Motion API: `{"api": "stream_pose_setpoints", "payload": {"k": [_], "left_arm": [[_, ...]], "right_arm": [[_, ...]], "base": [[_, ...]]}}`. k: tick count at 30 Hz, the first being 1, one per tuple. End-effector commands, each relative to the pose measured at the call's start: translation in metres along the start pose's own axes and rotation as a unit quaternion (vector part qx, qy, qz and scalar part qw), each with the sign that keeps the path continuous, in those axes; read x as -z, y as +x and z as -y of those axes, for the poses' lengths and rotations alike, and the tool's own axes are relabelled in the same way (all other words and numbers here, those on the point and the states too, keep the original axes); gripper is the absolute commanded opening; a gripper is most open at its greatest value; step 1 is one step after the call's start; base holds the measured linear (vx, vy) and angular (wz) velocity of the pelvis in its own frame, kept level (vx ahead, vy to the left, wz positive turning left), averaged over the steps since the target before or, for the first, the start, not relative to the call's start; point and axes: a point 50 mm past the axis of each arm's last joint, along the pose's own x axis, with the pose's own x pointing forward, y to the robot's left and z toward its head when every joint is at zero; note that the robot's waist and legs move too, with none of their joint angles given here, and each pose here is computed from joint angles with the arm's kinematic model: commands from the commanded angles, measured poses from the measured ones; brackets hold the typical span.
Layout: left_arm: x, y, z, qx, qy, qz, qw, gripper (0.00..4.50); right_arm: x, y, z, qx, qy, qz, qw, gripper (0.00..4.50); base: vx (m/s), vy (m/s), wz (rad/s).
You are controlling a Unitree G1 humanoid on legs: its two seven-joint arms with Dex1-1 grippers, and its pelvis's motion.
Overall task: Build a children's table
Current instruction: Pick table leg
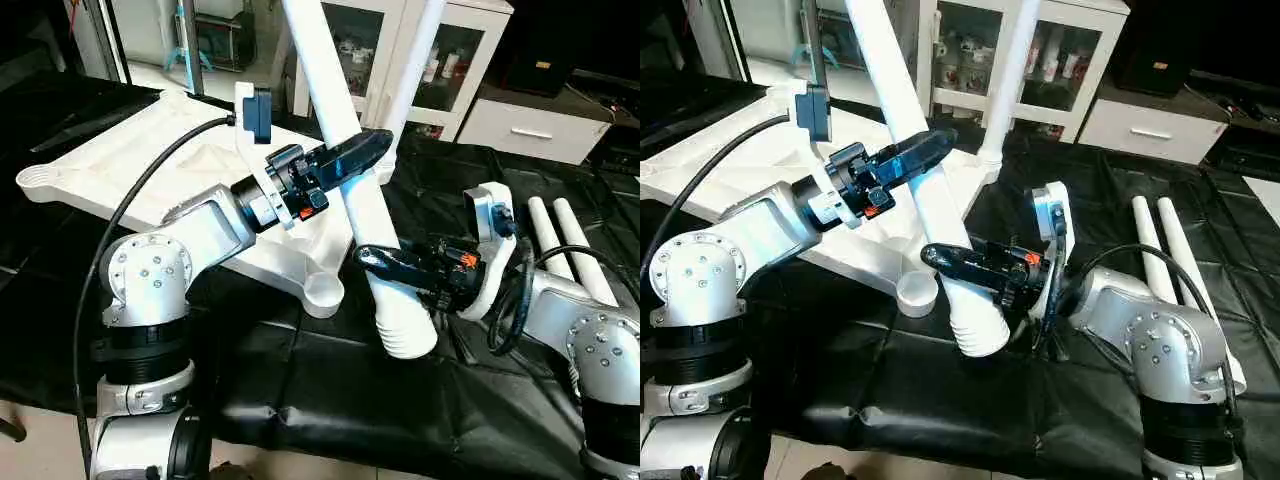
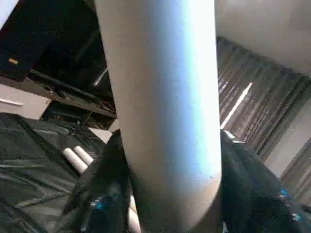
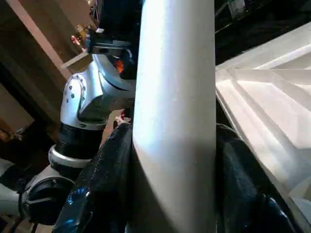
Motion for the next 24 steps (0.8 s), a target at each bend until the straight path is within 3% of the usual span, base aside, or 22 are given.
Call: {"api": "stream_pose_setpoints", "payload": {"k": [1,9,10,11,13,14,15,16,17,20,24], "left_arm": [[-0.001,-0.002,-0.008,-0.034,0.000,0.003,0.999,2.18],[-0.001,-0.002,-0.009,-0.046,0.004,0.004,0.999,1.95],[-0.001,-0.002,-0.011,-0.061,0.022,-0.002,0.998,1.95],[-0.001,-0.002,-0.013,-0.080,0.051,-0.015,0.995,1.93],[0.000,-0.001,-0.018,-0.118,0.107,-0.037,0.987,1.92],[0.000,0.000,-0.022,-0.141,0.135,-0.047,0.980,1.92],[0.000,0.000,-0.022,-0.141,0.135,-0.047,0.980,1.92],[-0.002,0.003,-0.024,-0.166,0.171,-0.053,0.970,1.90],[-0.002,0.003,-0.024,-0.166,0.171,-0.053,0.970,1.90],[-0.004,0.007,-0.024,-0.189,0.219,-0.060,0.955,1.84],[-0.009,0.014,-0.023,-0.210,0.258,-0.052,0.942,1.82]], "right_arm": [[-0.004,-0.001,-0.003,-0.006,-0.014,0.006,1.000,1.83],[-0.003,-0.001,-0.001,0.003,-0.021,0.006,1.000,1.83],[-0.003,0.000,0.001,0.014,-0.031,0.001,0.999,1.83],[-0.002,0.001,0.003,0.031,-0.045,-0.002,0.999,2.39],[-0.003,0.004,0.009,0.064,-0.077,-0.010,0.995,2.53],[-0.004,0.009,0.016,0.110,-0.118,-0.013,0.987,2.53],[-0.004,0.009,0.016,0.110,-0.118,-0.013,0.987,2.58],[-0.007,0.016,0.019,0.143,-0.156,-0.009,0.977,2.87],[-0.007,0.016,0.019,0.143,-0.156,-0.009,0.977,2.87],[-0.006,0.029,0.023,0.187,-0.210,-0.019,0.959,2.97],[0.007,0.046,0.034,0.249,-0.275,-0.075,0.926,2.98]], "base": [[0.000,0.000,0.00],[0.000,0.000,0.00],[0.000,0.000,0.00],[0.000,0.000,0.00],[0.000,0.000,0.00],[0.000,0.000,0.00],[0.000,0.000,0.00],[0.000,0.000,0.00],[0.000,0.000,0.00],[0.000,0.000,0.00],[0.000,0.000,0.00]]}}
